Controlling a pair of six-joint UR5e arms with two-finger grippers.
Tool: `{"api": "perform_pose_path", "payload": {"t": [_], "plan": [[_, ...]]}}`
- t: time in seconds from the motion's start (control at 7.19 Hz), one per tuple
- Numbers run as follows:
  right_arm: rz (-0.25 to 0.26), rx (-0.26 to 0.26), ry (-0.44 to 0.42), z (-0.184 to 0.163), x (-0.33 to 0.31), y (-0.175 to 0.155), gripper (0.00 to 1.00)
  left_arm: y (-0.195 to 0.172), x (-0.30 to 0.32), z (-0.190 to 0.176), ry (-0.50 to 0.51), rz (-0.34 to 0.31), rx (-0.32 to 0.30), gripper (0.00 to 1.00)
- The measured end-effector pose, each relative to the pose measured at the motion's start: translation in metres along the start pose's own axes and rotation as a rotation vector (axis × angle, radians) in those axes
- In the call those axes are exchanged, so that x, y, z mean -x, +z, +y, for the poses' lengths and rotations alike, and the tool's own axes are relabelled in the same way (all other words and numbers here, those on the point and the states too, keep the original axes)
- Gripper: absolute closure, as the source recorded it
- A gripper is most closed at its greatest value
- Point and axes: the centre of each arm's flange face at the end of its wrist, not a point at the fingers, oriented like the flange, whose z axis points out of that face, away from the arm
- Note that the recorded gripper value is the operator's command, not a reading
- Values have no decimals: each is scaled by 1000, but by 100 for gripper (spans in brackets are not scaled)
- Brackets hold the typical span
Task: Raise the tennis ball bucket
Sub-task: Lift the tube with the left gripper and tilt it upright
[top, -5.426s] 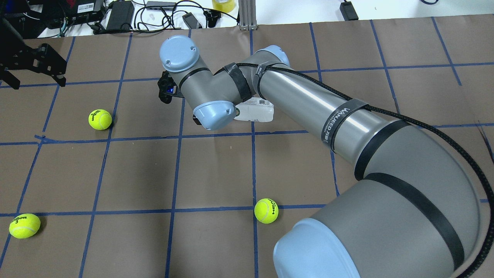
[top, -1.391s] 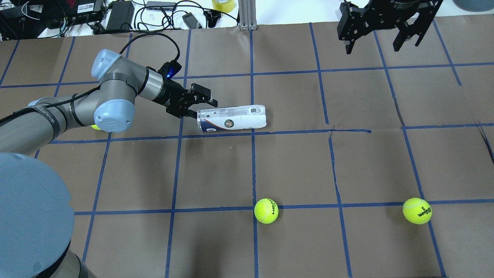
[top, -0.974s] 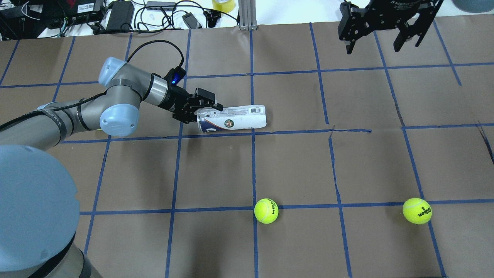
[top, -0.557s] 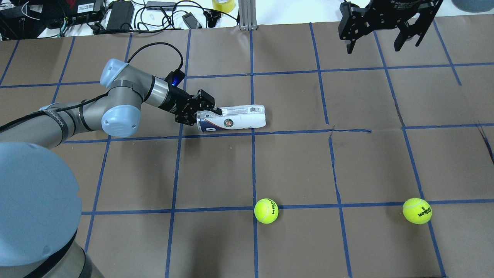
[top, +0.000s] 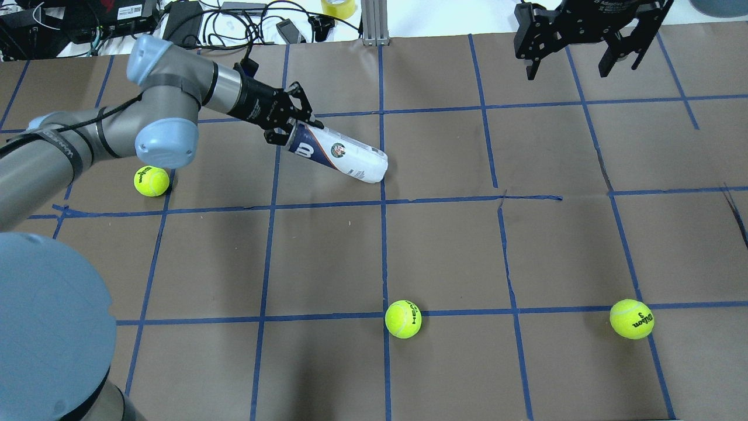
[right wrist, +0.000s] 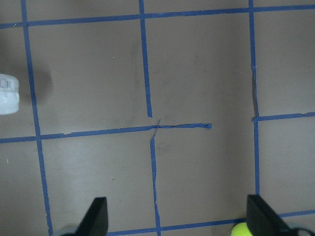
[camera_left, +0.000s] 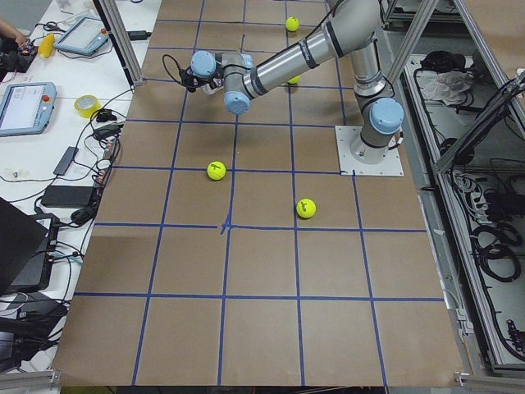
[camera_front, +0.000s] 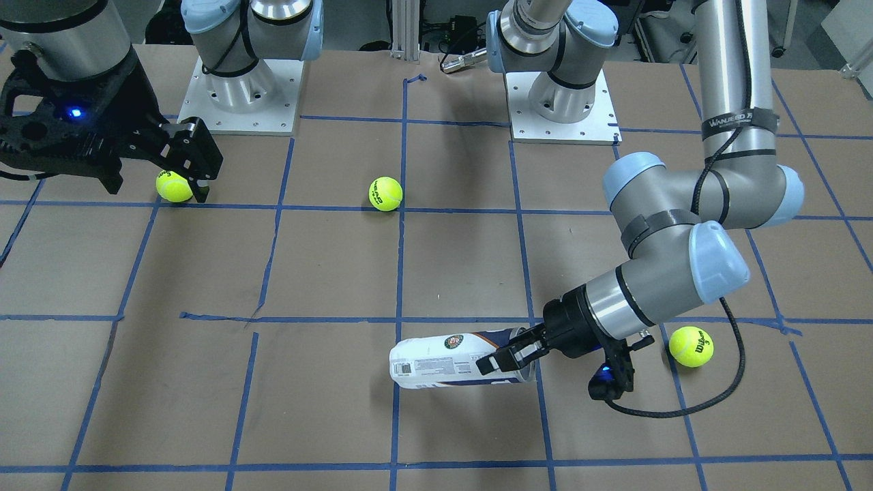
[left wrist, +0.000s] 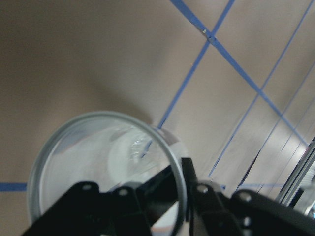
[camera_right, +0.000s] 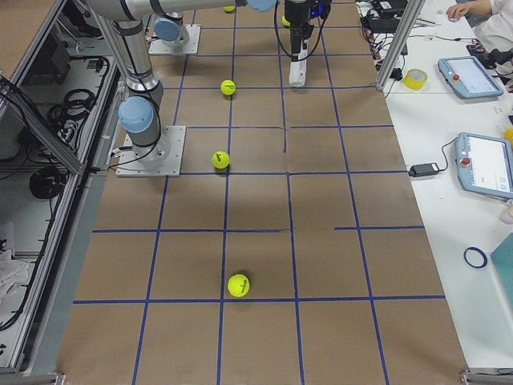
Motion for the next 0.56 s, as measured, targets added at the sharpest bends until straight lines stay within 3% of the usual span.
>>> {"api": "perform_pose_path", "payload": {"t": [0.28, 0.42, 0.56], "plan": [[0, -14, 12, -1, 1, -2, 7, -46, -53, 0, 30, -51, -146, 100], [-2, -19, 18, -2, 1, -2, 8, -59, -72, 6, 126, -112, -220, 100], [-3, -21, 22, -2, 1, -2, 6, -59, -82, 14, 304, -219, -270, 100]]}}
